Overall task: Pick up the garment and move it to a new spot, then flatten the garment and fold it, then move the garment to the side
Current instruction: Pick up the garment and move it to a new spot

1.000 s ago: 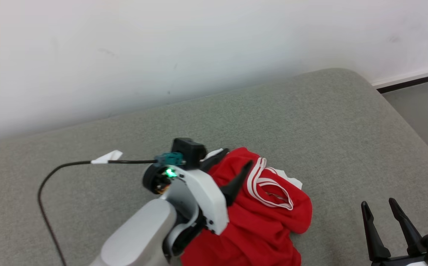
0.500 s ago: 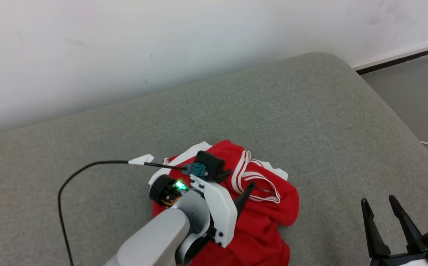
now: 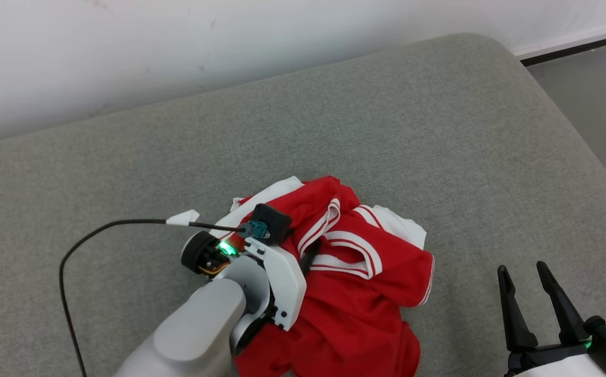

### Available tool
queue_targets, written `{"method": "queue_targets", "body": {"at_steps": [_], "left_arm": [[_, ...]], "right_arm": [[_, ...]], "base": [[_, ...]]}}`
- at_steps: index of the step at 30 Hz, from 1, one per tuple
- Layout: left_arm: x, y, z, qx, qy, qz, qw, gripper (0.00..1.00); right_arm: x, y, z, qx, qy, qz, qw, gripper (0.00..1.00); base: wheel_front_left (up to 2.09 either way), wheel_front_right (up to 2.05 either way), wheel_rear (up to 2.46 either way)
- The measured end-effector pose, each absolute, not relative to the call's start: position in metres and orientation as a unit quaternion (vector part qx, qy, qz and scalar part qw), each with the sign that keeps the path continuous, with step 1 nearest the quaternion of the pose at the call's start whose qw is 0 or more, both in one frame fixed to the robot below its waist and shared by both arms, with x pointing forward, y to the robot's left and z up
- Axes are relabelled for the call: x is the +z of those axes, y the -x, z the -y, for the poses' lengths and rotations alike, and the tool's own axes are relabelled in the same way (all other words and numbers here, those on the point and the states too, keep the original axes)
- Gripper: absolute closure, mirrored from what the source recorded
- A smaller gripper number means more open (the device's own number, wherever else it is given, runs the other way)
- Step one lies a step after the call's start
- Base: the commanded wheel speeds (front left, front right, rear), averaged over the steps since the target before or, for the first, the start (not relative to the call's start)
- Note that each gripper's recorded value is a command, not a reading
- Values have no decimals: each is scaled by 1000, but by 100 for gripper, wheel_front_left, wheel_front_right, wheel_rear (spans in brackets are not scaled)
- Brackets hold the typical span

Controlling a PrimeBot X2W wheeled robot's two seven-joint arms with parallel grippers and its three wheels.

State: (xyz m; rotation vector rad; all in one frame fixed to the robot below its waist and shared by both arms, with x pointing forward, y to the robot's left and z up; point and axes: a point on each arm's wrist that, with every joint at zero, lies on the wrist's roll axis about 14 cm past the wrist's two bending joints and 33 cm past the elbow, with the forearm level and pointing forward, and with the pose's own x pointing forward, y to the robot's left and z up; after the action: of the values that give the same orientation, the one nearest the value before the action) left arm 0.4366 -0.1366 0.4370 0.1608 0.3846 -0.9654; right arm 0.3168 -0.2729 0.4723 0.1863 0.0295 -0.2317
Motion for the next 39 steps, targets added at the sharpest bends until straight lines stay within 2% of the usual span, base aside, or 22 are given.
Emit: {"method": "queue_targets", "body": {"at_steps": [5, 9, 15, 21, 27, 32, 34, 39], "left_arm": [[432, -436, 138, -467, -70, -184, 862, 100], [451, -438, 144, -470, -49, -154, 868, 100], [511, -437, 150, -478, 2, -73, 875, 100], [590, -435, 133, -466, 42, 19, 884, 100], [686, -438, 80, -424, 65, 121, 895, 100], [756, -443, 18, -361, 42, 192, 912, 100], [777, -442, -4, -341, 48, 206, 916, 100], [807, -453, -75, -253, -8, 221, 942, 100]], "right_arm": [[469, -320, 271, -114, -94, -19, 989, 0], [471, -319, 273, -116, -94, -16, 989, 0], [473, -316, 272, -111, -96, -10, 989, 0], [477, -315, 265, -93, -96, -3, 991, 0], [478, -316, 252, -68, -102, 1, 992, 0], [480, -322, 237, -43, -107, 5, 993, 0], [481, -325, 231, -34, -110, 7, 993, 0], [483, -330, 217, -14, -117, 9, 993, 0]], "base": [[0, 0, 0], [0, 0, 0], [0, 0, 0], [0, 0, 0], [0, 0, 0], [0, 0, 0], [0, 0, 0], [0, 0, 0]]}}
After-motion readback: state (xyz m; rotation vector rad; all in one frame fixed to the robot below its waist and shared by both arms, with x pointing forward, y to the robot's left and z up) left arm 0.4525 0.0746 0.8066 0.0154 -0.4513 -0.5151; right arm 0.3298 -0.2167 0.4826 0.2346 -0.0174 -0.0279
